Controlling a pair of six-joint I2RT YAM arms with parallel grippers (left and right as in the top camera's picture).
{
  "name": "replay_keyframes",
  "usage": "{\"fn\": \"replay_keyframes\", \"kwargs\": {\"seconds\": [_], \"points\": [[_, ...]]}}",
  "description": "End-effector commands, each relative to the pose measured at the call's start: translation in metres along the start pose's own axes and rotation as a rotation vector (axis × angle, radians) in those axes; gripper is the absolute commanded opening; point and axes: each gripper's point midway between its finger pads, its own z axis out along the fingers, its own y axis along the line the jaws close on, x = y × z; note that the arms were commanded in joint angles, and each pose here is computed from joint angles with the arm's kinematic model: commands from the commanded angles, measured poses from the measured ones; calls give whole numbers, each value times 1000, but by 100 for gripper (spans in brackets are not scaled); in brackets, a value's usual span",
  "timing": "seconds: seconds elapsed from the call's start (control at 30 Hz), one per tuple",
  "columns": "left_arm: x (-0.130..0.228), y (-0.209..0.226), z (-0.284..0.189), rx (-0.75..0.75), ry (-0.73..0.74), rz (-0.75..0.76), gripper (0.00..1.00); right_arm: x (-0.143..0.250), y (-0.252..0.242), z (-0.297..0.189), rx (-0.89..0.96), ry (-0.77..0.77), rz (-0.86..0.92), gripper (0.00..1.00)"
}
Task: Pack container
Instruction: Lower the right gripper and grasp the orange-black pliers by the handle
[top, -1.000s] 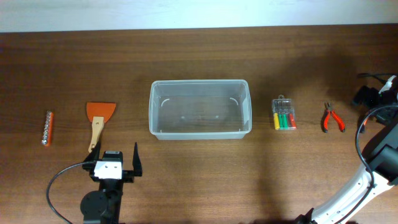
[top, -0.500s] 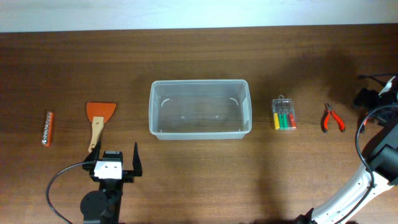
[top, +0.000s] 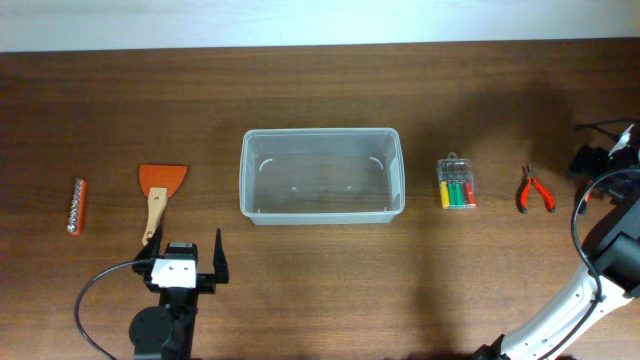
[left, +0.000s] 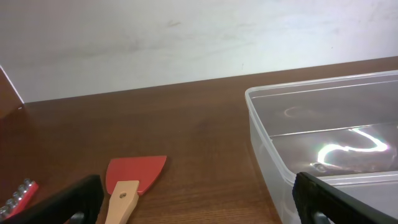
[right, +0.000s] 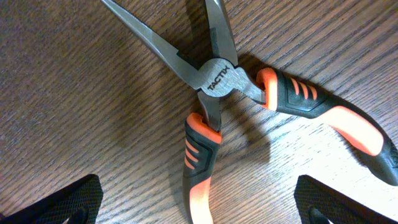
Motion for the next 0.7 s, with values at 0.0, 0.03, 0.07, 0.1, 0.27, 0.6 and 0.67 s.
{"fn": "replay_keyframes", "kwargs": {"seconds": [0.0,0.03,0.07,0.1,0.27,0.6,0.67], "points": [[1,2,0,-12,-2,12,99,-4,-3,-1,20,-4,-14,99],[1,2,0,-12,-2,12,99,-3,-3,-1,20,-3,-17,99],[1,2,0,-12,-2,12,99,-3,-3,-1,22,-2,-25,99],[1,2,0,-12,-2,12,99,-3,-4,-1,24,-1,-29,99],[1,2,0,-12,-2,12,99,-1,-2,-1,46,6,-67,99],[1,2,0,-12,-2,12,99,4,0,6,84,35,-118,99],[1,2,0,-12,-2,12,99,10,2,13,70,63,-119,99]]}}
